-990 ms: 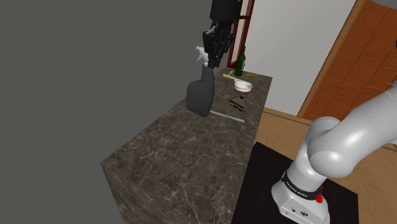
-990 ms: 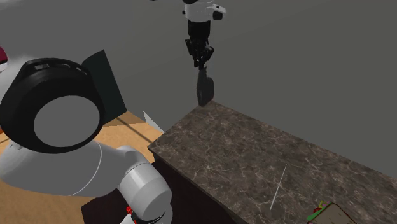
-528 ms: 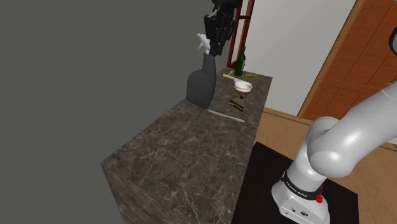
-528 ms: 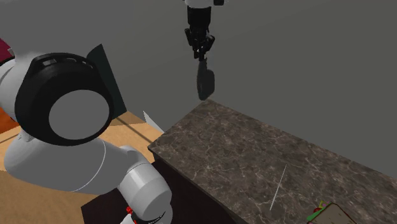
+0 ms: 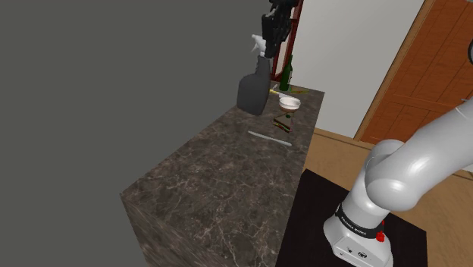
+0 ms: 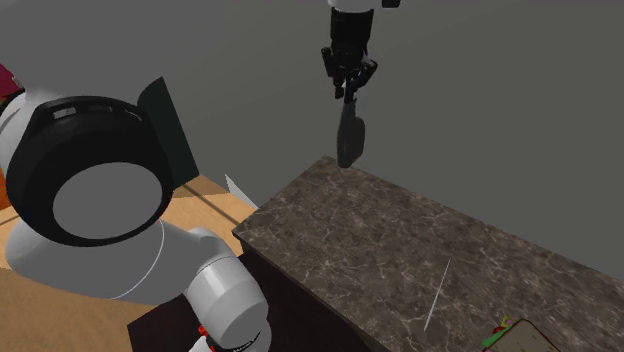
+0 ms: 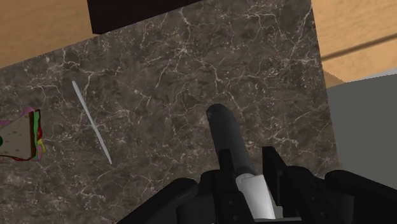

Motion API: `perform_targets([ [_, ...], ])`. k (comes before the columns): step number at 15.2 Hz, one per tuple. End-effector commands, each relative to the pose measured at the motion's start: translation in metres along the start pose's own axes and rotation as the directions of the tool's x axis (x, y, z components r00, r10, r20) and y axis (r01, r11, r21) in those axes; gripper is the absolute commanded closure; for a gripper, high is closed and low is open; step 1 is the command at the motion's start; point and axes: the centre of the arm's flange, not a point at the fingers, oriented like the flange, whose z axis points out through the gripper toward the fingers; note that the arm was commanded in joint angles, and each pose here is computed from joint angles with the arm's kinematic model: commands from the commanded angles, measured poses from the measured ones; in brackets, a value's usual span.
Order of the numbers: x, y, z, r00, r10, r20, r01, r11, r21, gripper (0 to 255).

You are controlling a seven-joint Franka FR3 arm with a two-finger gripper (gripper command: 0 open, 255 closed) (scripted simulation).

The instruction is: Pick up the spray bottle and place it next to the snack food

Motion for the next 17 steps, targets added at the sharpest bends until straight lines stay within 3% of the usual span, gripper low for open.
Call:
perform_targets([
  [1, 0.004, 0.026, 0.002, 1.0, -0.002, 0.0, 0.002, 1.0, 0.0, 255],
  [17, 0.036, 0.234, -0.01, 1.0, -0.002, 0.0, 0.002, 1.0, 0.0, 255],
])
